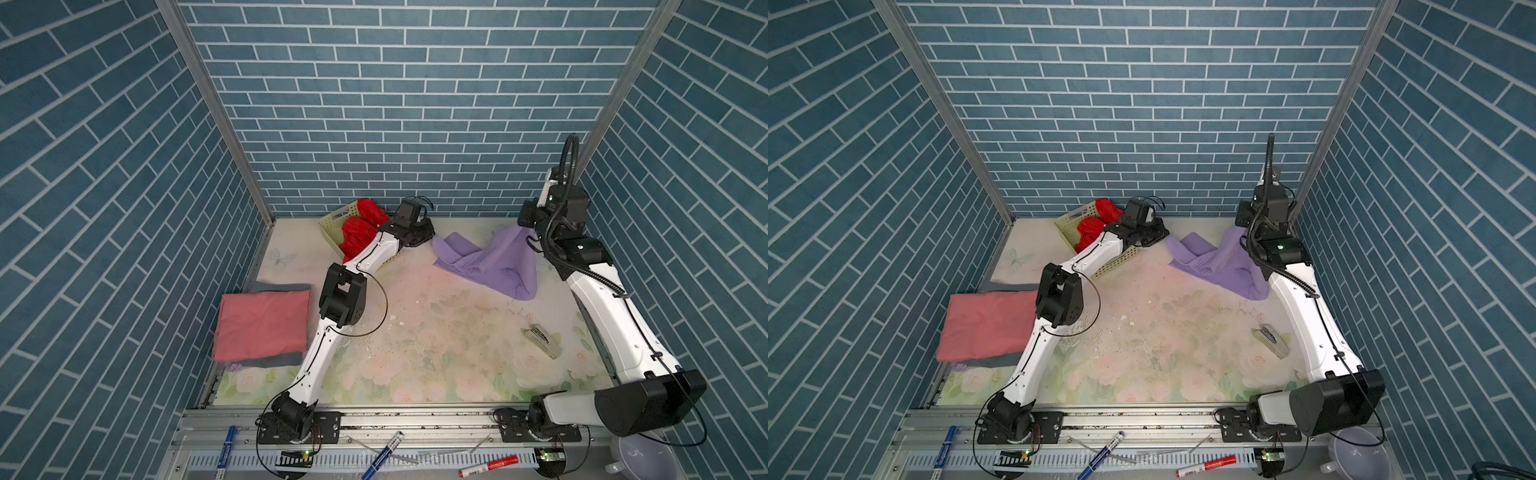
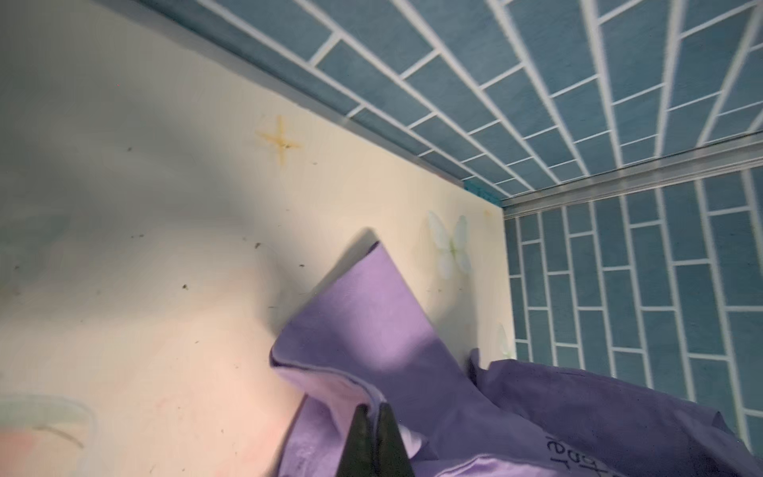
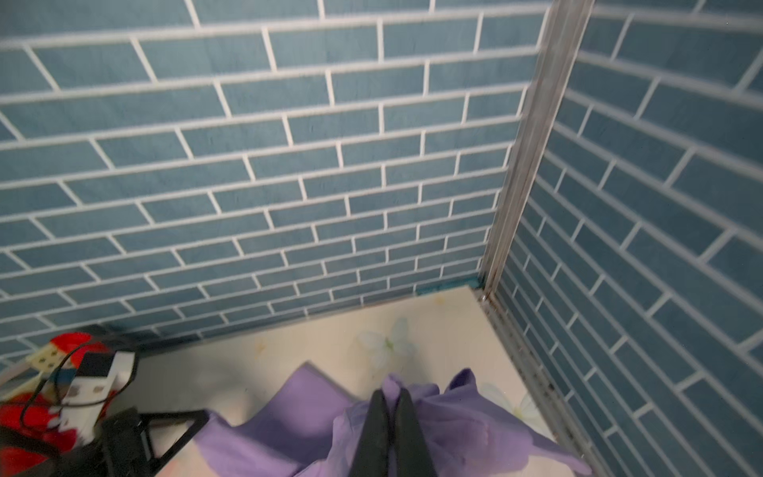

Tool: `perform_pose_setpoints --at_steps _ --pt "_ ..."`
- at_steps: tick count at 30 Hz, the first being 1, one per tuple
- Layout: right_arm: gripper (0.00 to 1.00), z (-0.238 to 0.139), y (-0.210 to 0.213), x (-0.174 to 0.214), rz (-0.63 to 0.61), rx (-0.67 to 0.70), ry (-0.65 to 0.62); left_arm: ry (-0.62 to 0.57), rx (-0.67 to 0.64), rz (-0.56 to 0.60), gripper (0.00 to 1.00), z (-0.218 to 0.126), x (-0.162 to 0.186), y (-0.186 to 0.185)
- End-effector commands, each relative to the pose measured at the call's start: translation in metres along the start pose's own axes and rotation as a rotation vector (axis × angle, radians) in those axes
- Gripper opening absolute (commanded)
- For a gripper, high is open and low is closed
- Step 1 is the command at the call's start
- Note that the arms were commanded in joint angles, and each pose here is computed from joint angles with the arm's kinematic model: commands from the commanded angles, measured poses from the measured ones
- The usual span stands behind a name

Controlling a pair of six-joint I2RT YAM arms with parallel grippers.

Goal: Fold and stack the t-shirts
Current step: 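Lift the lavender shirt with both grippers and shake it out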

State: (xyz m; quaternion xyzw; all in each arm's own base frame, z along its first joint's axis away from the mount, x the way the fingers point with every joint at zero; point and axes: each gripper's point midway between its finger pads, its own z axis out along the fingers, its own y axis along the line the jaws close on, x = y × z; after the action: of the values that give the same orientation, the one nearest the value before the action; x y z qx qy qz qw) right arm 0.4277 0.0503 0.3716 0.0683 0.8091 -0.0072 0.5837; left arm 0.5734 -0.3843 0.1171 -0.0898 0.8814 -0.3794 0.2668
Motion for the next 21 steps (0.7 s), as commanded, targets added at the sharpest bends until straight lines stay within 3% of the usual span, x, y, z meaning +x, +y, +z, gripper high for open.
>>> perform_pose_setpoints --at_steps 1,5,9,15,21 --pt "0.0 -0.004 0.007 0.029 0.134 -0.065 0.069 -0.086 -0.057 0.006 0.0 -0.001 -0.013 0.004" --pt "0.0 -0.002 0.012 0.046 0.163 -0.092 0.116 -0.134 -0.206 -0.006 0.0 0.003 -0.016 0.041" --pt "0.0 0.001 0.018 0.059 0.189 -0.123 0.155 -0.161 -0.399 -0.008 0.0 -0.018 -0.019 0.079" --pt "0.0 0.003 0.023 0.054 0.168 -0.144 0.139 -0.223 -0.613 -0.055 0.0 -0.078 -0.031 0.143" --pt "0.0 0.011 0.038 0.054 0.156 -0.217 0.152 -0.337 -0.68 -0.155 0.0 -0.159 -0.041 0.198"
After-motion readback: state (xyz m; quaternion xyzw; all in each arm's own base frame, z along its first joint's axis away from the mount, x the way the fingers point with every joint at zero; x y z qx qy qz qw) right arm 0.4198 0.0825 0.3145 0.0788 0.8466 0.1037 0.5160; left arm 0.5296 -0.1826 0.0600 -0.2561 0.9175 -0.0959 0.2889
